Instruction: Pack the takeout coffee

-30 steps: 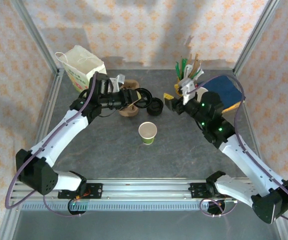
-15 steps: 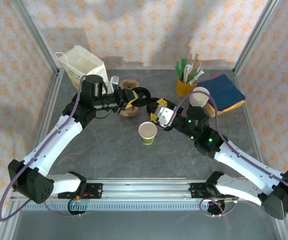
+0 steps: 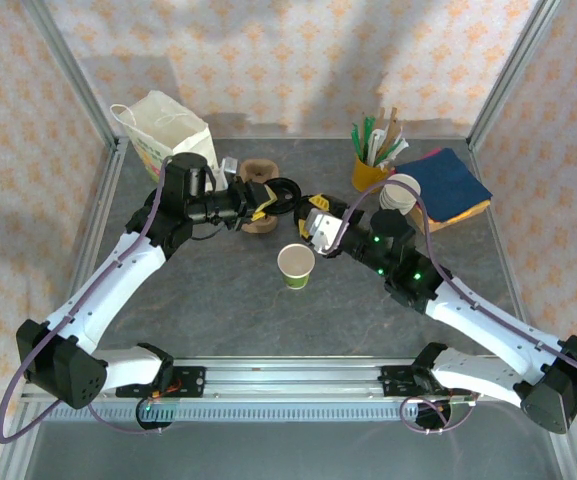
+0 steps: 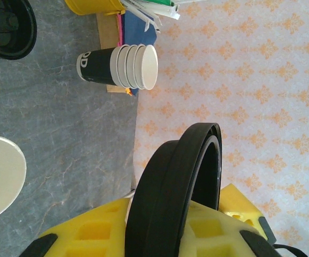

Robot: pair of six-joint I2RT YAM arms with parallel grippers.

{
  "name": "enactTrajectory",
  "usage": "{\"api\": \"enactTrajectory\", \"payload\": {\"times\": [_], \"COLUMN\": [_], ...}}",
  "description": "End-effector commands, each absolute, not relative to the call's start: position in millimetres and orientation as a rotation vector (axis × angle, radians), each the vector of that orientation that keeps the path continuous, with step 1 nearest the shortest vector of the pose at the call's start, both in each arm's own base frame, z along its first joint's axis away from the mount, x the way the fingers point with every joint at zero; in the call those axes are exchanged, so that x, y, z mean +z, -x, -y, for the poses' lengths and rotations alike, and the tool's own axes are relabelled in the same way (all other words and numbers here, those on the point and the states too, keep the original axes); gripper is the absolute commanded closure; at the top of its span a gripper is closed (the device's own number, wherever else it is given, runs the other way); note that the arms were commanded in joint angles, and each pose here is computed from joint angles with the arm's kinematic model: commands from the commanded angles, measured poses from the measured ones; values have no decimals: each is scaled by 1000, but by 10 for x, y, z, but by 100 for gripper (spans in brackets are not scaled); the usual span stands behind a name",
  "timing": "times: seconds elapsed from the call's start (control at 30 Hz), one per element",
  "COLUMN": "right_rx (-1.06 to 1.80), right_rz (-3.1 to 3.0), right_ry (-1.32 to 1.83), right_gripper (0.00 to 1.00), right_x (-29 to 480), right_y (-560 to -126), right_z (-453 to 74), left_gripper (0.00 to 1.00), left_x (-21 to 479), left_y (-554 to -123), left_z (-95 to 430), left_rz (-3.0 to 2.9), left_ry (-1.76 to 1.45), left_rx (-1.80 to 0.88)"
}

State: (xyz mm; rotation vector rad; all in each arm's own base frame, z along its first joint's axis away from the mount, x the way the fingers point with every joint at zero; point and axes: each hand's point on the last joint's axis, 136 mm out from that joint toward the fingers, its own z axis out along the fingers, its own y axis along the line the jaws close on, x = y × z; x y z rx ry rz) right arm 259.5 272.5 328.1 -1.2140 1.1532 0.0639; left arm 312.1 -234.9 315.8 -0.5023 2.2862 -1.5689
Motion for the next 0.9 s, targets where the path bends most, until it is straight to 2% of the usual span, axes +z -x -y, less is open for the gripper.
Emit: {"api": "enactTrajectory", "payload": {"times": [0.0, 0.27, 0.67, 0.87], "right_rx": [50, 21, 60, 102], "right_rz": [-1090, -1105, -1099, -1112], "right_ry": [1195, 1298, 1383, 1350], "right_gripper": [53, 59, 56, 65], "right_x": [3530, 3438, 3334, 3448], "right_y": [-2589, -2587, -2497, -2538], "right_z": [-2764, -2810, -2861, -2928], "left_gripper": [82, 82, 82, 82], "left_x": [3189, 3067, 3160, 3069], "left_y": [-3023, -2955, -2974, -2947], "left_z": [2334, 2318, 2335, 2342], "left_rz": [-2307, -2392, -2353, -2378], "left_ry": [481, 441, 435, 432], "left_rx": [-1575, -1505, -1539, -1536]}}
